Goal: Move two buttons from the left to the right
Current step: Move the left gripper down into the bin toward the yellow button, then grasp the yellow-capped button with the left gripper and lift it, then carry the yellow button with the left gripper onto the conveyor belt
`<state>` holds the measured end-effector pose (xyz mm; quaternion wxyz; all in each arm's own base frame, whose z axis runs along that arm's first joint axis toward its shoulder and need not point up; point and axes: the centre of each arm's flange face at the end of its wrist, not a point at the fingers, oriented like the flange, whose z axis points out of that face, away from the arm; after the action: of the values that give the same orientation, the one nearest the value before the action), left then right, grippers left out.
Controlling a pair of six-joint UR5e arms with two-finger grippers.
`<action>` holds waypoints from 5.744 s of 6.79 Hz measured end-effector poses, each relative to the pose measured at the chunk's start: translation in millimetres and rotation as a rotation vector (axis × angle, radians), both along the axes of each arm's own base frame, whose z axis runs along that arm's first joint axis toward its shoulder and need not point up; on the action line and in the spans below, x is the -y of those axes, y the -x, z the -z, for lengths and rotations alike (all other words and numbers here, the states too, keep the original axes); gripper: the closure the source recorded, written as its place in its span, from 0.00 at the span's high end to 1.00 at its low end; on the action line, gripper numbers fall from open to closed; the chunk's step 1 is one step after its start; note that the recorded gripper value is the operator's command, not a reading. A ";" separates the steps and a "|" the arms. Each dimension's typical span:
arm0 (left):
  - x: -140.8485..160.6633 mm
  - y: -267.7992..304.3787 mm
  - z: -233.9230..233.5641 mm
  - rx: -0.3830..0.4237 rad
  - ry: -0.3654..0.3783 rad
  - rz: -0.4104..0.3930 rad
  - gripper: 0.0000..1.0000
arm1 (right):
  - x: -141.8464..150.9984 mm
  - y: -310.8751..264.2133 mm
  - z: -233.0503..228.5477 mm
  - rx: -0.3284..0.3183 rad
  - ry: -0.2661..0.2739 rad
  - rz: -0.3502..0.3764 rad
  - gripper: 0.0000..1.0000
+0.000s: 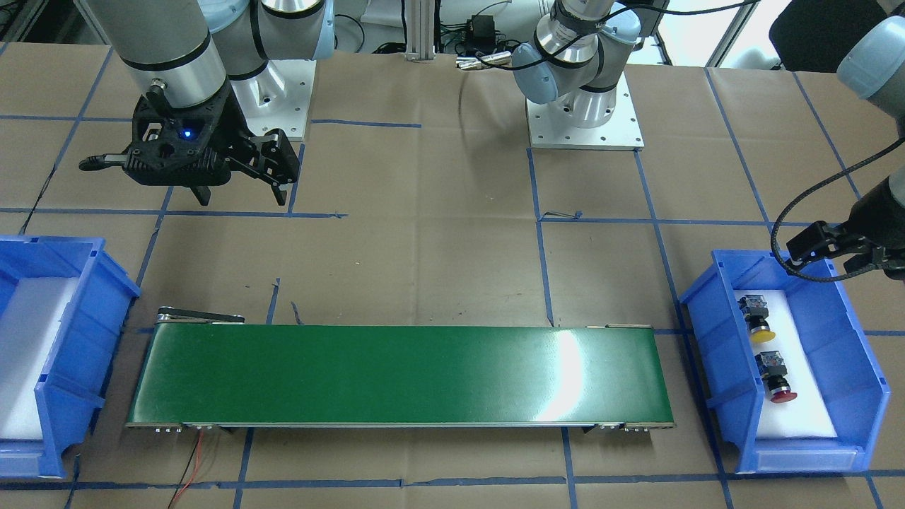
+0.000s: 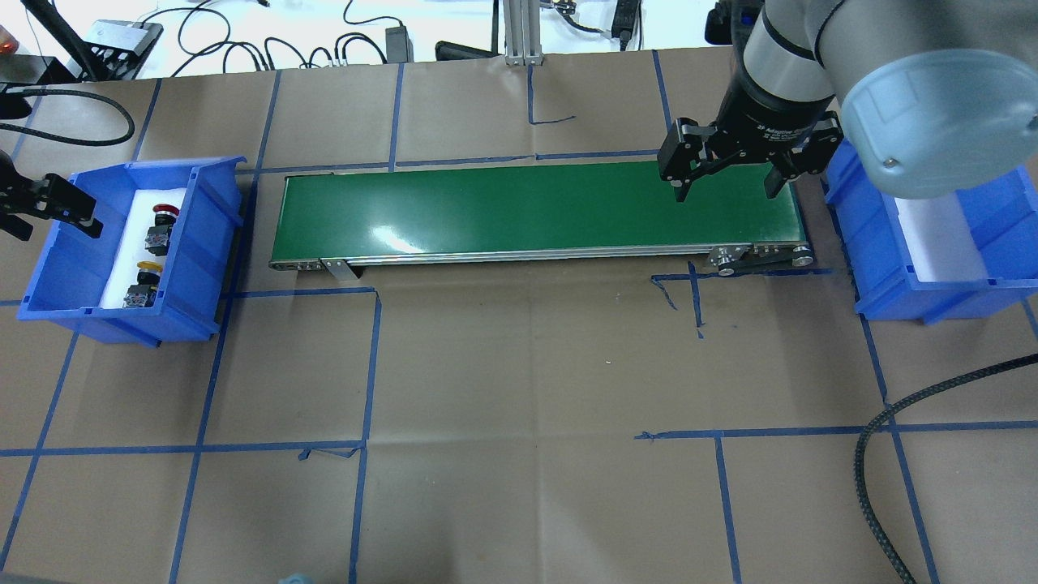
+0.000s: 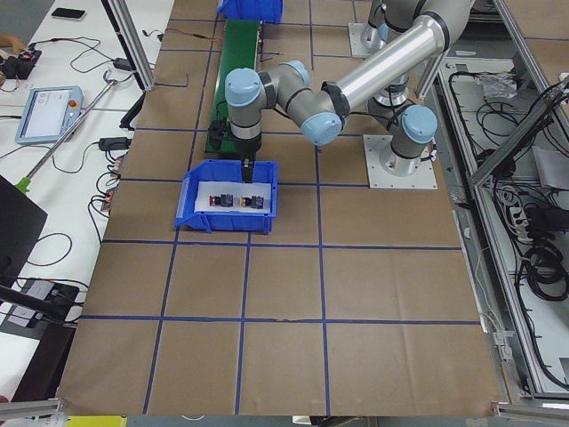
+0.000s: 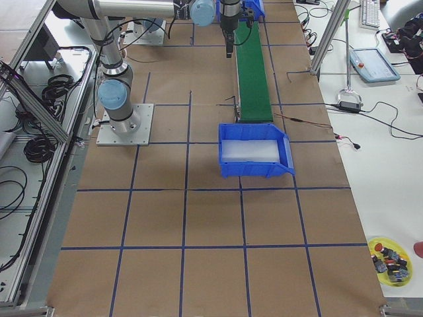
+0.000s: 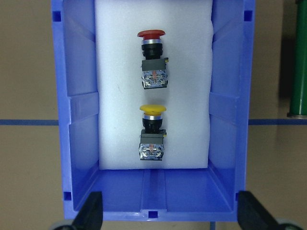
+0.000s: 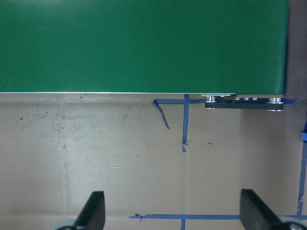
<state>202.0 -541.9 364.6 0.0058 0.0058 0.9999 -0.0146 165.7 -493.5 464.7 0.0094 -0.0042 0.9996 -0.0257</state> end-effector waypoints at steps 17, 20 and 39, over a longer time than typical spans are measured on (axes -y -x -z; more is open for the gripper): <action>-1.8 -15.6 151.3 -0.002 0.005 -0.013 0.15 | -1.7 1.1 3.4 -0.003 -0.003 -0.003 1.00; 4.1 -15.1 129.9 0.012 0.034 -0.008 0.09 | -1.7 1.0 3.4 -0.002 -0.003 -0.003 1.00; 82.2 322.2 98.5 -0.018 0.046 0.106 0.99 | -0.4 2.8 7.0 -0.006 -0.010 -0.009 1.00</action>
<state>-120.2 -624.1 266.1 -0.0040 0.0583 0.9976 -0.0380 162.9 -493.0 457.7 0.0066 -0.0087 0.9997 -0.0207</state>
